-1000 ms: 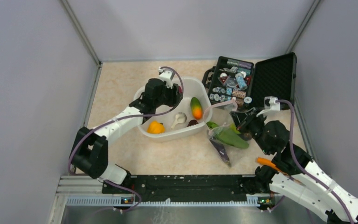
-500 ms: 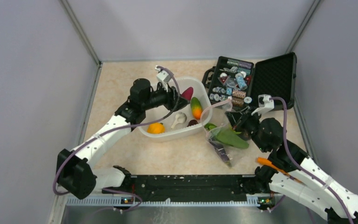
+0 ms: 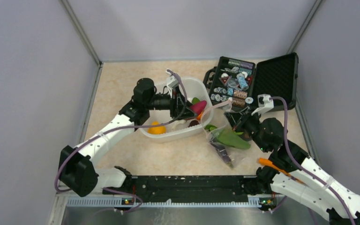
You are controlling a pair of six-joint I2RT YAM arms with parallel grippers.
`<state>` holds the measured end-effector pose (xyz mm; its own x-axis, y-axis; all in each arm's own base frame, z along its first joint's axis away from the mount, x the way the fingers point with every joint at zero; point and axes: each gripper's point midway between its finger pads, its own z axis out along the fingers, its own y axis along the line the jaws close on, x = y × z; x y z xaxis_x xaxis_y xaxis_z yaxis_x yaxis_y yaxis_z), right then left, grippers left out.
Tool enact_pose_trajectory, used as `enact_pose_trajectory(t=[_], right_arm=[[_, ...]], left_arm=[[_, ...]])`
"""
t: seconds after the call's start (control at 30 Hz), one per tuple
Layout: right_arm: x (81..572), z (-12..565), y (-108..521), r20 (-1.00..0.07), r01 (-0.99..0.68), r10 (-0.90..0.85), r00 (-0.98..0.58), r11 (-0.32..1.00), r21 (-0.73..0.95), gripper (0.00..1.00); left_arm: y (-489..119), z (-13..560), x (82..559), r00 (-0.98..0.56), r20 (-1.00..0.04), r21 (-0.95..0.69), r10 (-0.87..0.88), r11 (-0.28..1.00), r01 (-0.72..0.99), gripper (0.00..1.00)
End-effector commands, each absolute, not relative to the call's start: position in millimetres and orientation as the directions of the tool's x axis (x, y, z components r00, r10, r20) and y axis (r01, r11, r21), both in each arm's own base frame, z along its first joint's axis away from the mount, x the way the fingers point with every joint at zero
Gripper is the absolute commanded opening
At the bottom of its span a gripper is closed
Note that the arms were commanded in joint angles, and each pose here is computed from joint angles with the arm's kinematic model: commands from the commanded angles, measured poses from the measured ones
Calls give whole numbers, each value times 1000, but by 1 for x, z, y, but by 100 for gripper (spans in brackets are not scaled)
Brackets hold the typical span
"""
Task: Place the food in the zip-top bag and seal the zipper
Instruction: Place the fake vegetable in the zipper food storage bag.
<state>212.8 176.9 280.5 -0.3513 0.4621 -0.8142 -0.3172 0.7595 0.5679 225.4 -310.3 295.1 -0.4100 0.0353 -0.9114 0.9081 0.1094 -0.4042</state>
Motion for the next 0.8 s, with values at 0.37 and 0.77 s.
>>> enact_pose_trajectory(t=[0.37,0.77], right_arm=[[208,308,198,-806,-428,477,-351,683,591,0],[208,317,182,-775,-384,553,-307,673,632,0]], left_arm=[[-359,287,222,-413,-884,-389,220,147,910,43],[-388,265,225,-516,-834,-477,197,213,853,43]])
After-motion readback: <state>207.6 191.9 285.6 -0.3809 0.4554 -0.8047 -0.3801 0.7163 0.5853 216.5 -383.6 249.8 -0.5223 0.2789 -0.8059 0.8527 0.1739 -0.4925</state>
